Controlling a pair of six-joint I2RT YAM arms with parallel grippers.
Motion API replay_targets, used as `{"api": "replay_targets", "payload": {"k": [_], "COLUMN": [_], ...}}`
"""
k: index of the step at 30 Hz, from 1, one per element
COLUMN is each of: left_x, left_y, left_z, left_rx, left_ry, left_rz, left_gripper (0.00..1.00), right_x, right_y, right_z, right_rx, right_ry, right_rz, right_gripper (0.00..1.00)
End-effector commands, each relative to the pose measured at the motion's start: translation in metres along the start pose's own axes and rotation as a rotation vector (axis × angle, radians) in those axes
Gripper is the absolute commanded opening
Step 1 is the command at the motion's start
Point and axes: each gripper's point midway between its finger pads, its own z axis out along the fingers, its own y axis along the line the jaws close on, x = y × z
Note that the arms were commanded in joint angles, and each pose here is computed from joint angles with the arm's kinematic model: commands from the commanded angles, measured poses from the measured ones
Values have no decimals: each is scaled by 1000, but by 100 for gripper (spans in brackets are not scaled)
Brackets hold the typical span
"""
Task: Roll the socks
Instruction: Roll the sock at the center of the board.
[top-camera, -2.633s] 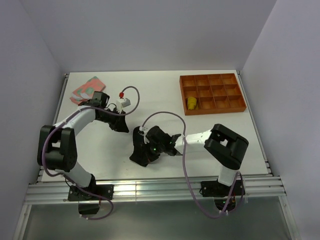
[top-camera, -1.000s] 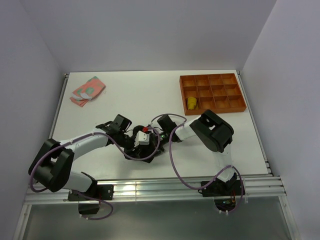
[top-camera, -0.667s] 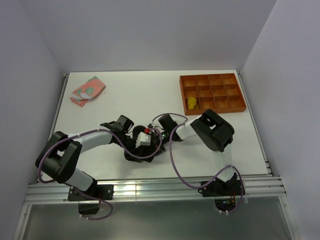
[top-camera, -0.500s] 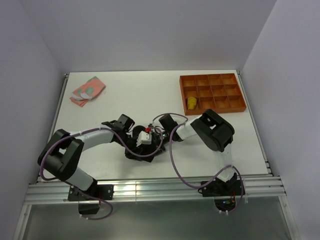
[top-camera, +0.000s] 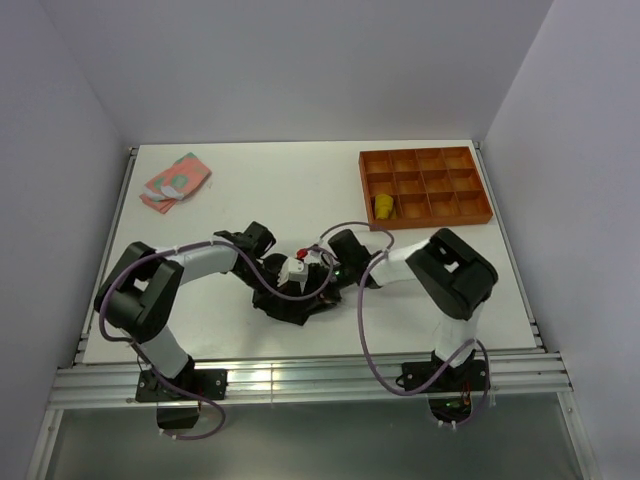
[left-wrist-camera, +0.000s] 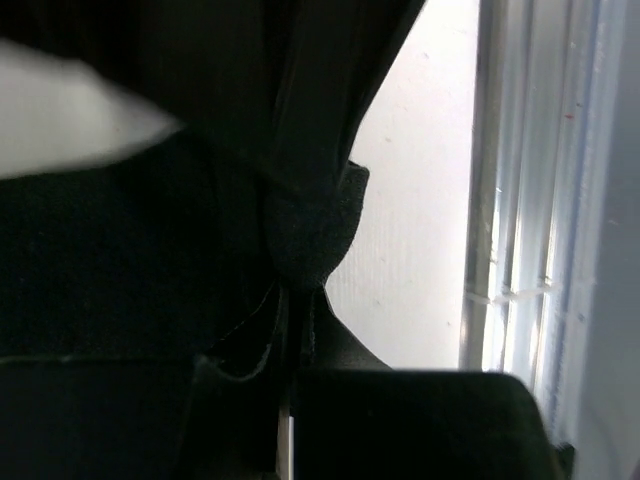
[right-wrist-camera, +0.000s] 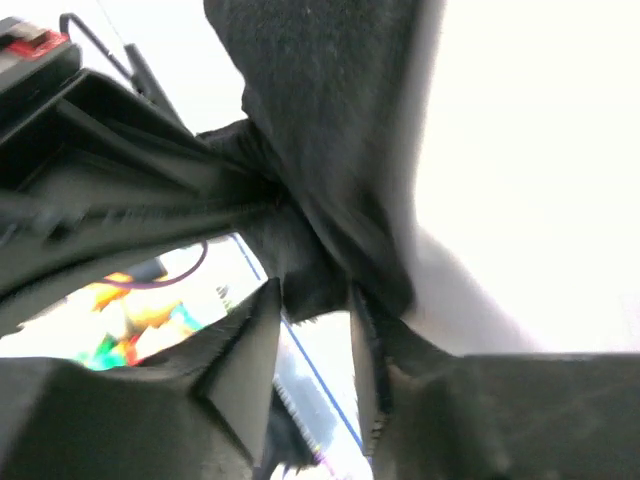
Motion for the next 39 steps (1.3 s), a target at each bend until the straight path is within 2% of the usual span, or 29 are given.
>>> {"api": "replay_targets", "payload": {"k": [1,4,7,8,9,11,12,13,16,17,20,24,30,39], "left_x": [8,10,13,15,16,21,24,26,31,32,36,46,59,64], "left_y": [-12,-17,-24,-26,-26,-30,-32,-32,-29,-28,-27,-26,-30,-30], "left_z": [-10,-18,-26,-27,-27,-26,-24,-24,-22,-22,-21,-18,-18,-19], "left_rx": [94,161,223,229,223,232,248,259,260,265,281,299,321,326], "left_ry": [56,70,77,83,86,99,112,119,136,138,148,181,214,213], "left_rz": [-61,-114,-163,-172,-181,-203,-230,-239,-285,-289,-312,-350,-373,-385], "left_gripper": [0,0,0,0,0,0,1,0,0,0,0,0,0,0], "right_x": [-20,-30,-33,-31,-37,-32,-33,-26,-27,-16,-10,-3,6,29], "right_y": [-14,-4,3,14,9,38,38,63,80,86,86,91,83,98], "right_z": [-19,-39,-62,-73,-83,-91,-96,-91,-82,-68,-44,-14,13,52], "right_rx": [137,152,184,177,246,245,309,293,404,415,507,503,571,564], "right_ry": [-197,-353,-504,-558,-631,-696,-734,-736,-727,-685,-649,-625,-599,-504], "right_rz": [-42,-103,-154,-194,-216,-321,-369,-442,-587,-648,-803,-950,-1052,-1177], "right_gripper": [44,49,49,49,49,49,50,50,50,50,49,47,47,49]}}
